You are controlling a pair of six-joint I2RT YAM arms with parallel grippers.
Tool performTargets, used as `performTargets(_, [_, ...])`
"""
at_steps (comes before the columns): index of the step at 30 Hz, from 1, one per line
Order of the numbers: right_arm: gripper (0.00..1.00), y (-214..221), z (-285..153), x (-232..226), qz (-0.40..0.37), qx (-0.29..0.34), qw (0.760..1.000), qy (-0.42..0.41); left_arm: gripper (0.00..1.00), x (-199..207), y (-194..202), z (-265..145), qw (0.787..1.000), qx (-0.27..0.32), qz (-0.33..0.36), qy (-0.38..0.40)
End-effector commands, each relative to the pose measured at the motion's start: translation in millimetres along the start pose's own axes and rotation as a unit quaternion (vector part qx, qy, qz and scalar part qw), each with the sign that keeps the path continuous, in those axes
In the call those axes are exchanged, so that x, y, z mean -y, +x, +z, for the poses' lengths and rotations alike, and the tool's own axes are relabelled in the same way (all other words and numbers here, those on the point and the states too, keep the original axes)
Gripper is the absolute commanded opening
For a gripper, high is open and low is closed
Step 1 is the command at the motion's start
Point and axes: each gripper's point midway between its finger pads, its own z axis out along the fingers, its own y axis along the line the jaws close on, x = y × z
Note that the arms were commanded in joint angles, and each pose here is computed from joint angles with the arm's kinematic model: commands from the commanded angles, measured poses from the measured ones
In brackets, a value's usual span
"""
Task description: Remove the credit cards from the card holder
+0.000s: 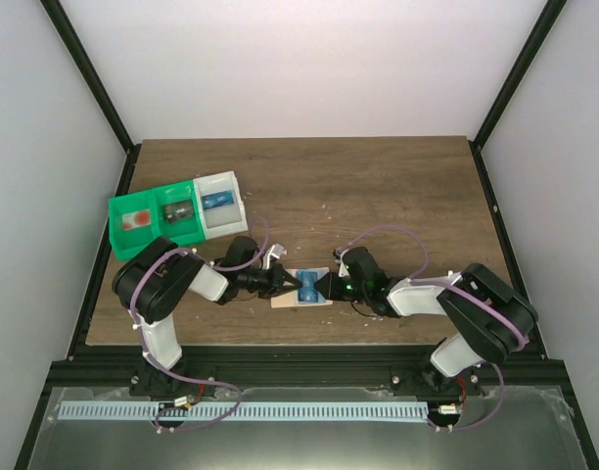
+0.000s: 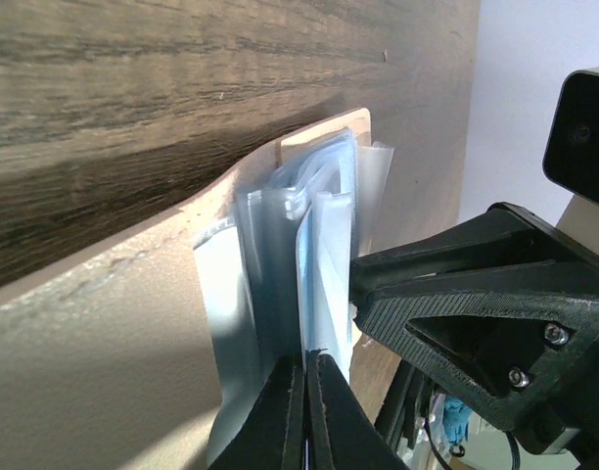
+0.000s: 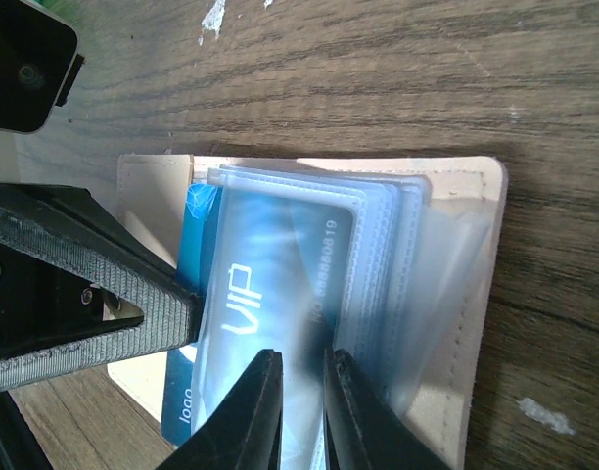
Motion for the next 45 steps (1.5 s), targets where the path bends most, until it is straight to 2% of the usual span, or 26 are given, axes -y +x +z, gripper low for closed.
performTargets(1, [0.14,13.2,2.8,13.1,0.008,-0.018,1.000,0.019,0.00,1.6,0.6,-0.7,1.000,-0.002,0.017,0.002])
performTargets(11, [0.13,17.0,4.1,23.6,0.009,-0.022,0.999,0.040,0.00,-3.6,-3.2,-13.1,1.000,0.005,0.014,0.000])
performTargets(16, [0.13,17.0,3.9,23.5,0.008,-0.022,0.999,0.041,0.00,4.5,-0.9,-17.5,0.999,0.000,0.019,0.026])
performTargets(25, [0.18,12.5,-5.2,-16.1,0.027,-0.031,0.997,-0.070,0.00,24.5,11.1,-22.4,0.994,-0.015,-0.003,0.107])
performTargets(31, [0.26,7.2,-11.6,-21.6,0.043,-0.029,0.994,-0.092,0.00,34.4,11.7,-25.7,0.990,-0.013,0.000,0.137])
performTargets(37, [0.27,7.2,-15.2,-26.8,0.056,-0.032,0.991,-0.118,0.00,37.0,10.5,-26.4,0.990,-0.011,0.000,0.144])
performTargets(41, [0.18,6.3,-17.5,-27.7,0.058,-0.029,0.990,-0.127,0.00,33.8,12.1,-25.5,0.990,-0.012,-0.003,0.142])
performTargets(45, [0.01,4.9,-21.6,-27.3,0.062,-0.022,0.988,-0.139,0.00,30.1,11.0,-24.1,0.990,-0.010,-0.002,0.137])
